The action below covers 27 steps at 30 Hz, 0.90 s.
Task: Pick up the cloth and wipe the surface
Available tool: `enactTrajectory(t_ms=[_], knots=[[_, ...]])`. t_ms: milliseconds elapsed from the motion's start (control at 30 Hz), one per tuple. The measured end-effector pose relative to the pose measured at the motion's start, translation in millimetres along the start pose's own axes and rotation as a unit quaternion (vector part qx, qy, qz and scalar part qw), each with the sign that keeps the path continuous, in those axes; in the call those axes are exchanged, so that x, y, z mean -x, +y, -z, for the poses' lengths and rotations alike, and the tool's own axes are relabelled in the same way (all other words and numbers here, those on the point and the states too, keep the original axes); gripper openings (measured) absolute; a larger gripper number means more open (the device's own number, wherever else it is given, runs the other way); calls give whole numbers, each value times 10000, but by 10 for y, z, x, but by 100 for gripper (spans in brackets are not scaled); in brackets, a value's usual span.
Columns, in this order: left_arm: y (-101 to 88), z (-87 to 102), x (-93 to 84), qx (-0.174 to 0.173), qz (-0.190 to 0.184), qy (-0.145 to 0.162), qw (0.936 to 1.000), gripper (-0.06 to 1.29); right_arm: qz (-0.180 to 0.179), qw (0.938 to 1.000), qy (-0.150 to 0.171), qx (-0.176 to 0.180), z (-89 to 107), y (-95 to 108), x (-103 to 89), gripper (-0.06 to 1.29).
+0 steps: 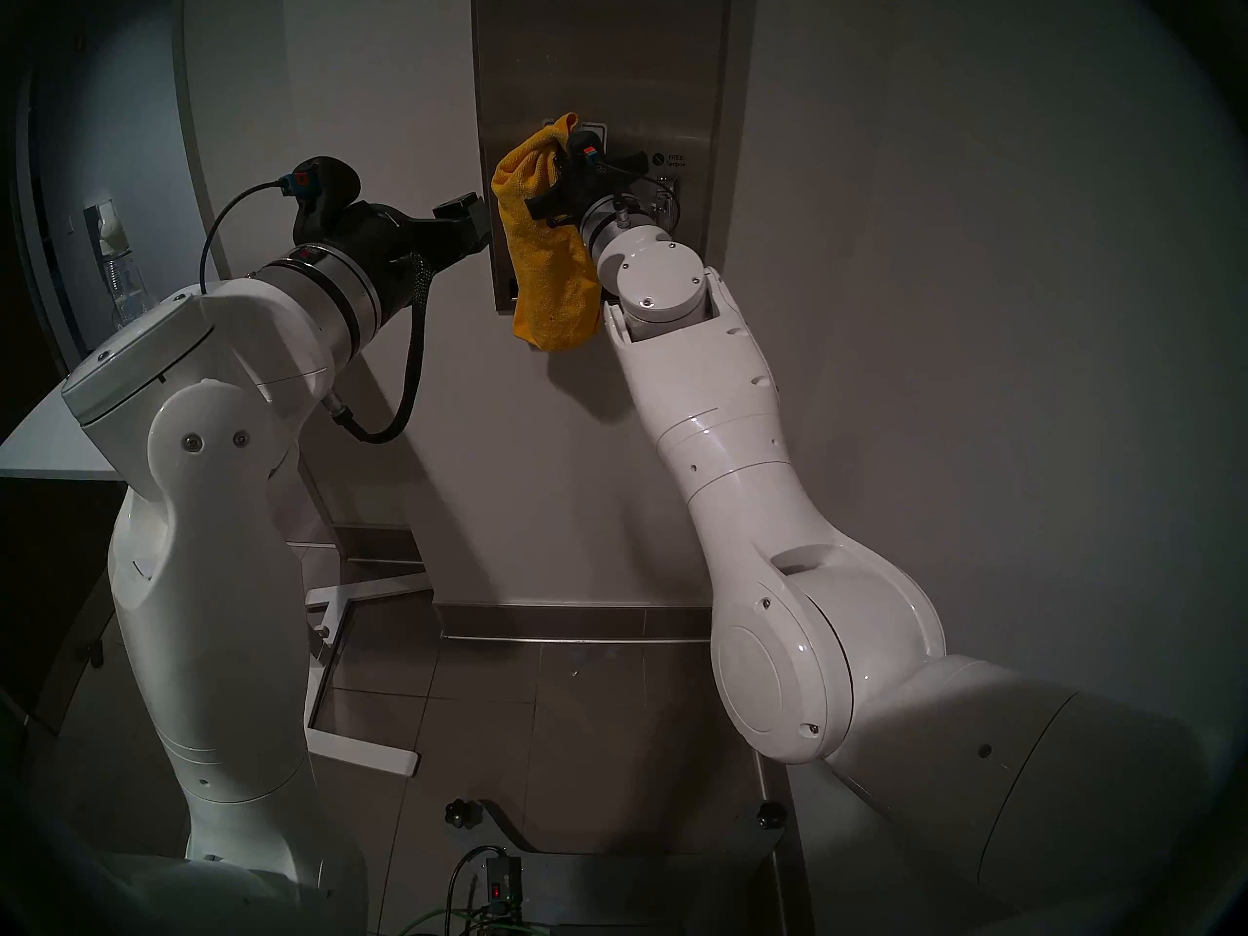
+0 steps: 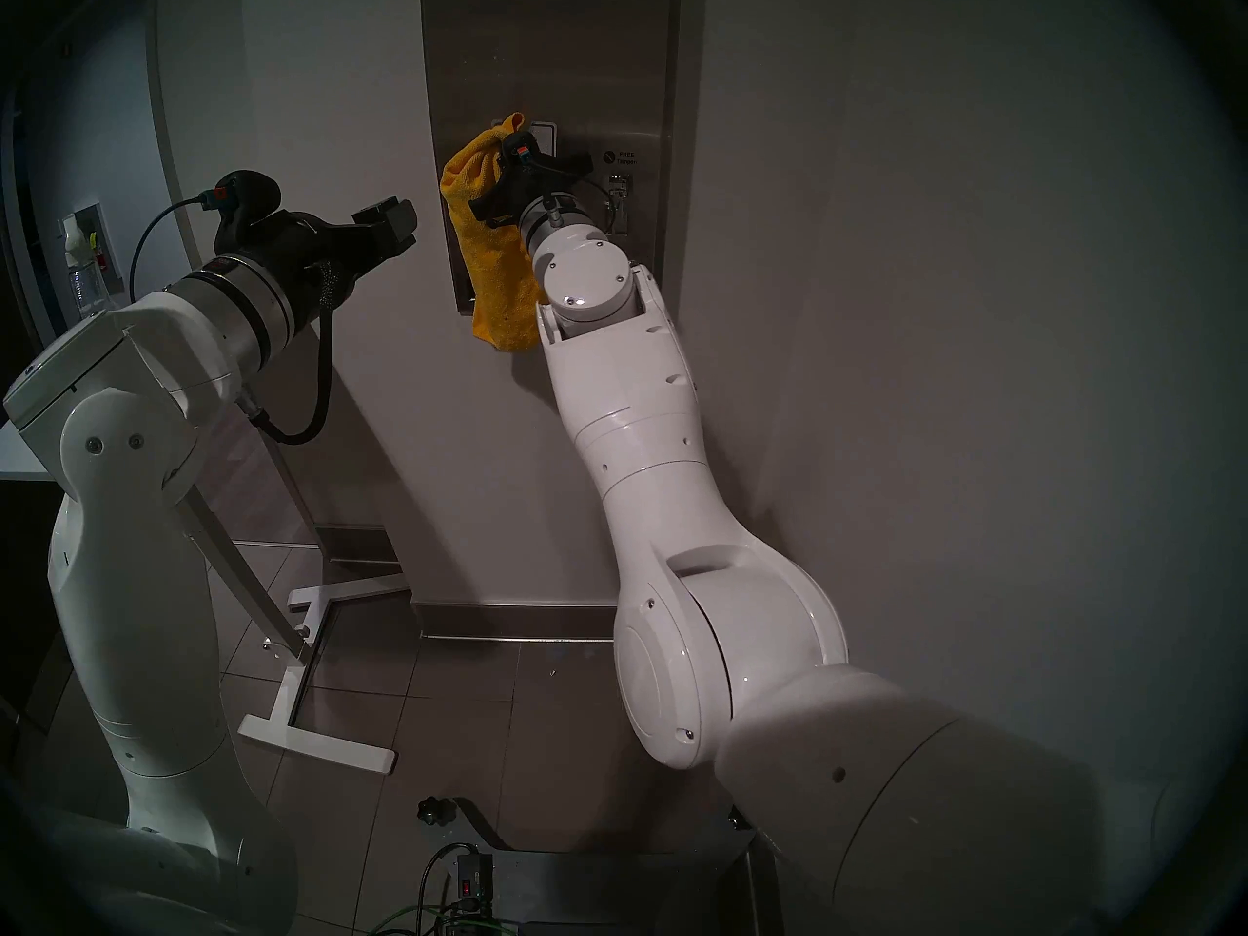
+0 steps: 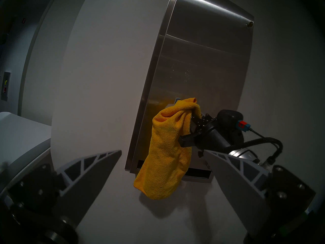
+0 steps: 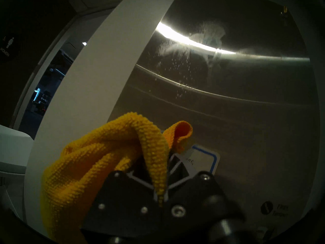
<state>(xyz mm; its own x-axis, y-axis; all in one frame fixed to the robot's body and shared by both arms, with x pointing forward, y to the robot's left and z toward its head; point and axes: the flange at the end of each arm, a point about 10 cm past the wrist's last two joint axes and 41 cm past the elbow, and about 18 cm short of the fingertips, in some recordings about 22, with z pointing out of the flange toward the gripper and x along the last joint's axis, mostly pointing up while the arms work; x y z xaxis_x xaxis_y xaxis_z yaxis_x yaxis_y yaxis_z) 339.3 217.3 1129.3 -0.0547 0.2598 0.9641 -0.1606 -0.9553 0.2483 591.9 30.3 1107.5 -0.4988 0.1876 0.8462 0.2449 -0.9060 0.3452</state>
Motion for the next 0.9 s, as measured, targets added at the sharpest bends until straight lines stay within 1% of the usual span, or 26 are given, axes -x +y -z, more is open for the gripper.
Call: enactTrajectory(t_ms=[167, 300, 600, 900], knots=[[-2, 1, -1, 7, 13, -2, 10000, 126, -19, 9997, -227, 97, -63, -135, 50, -4], [-3, 2, 0, 11, 21, -4, 10000, 126, 15, 9993, -332, 157, -108, -176, 54, -4], [-7, 4, 7, 17, 40, -21, 10000, 126, -20, 9986, -371, 371, -198, -93, -72, -4], [-11, 5, 15, 18, 54, -37, 10000, 126, -119, 9982, -408, 414, -226, -92, -115, -4]])
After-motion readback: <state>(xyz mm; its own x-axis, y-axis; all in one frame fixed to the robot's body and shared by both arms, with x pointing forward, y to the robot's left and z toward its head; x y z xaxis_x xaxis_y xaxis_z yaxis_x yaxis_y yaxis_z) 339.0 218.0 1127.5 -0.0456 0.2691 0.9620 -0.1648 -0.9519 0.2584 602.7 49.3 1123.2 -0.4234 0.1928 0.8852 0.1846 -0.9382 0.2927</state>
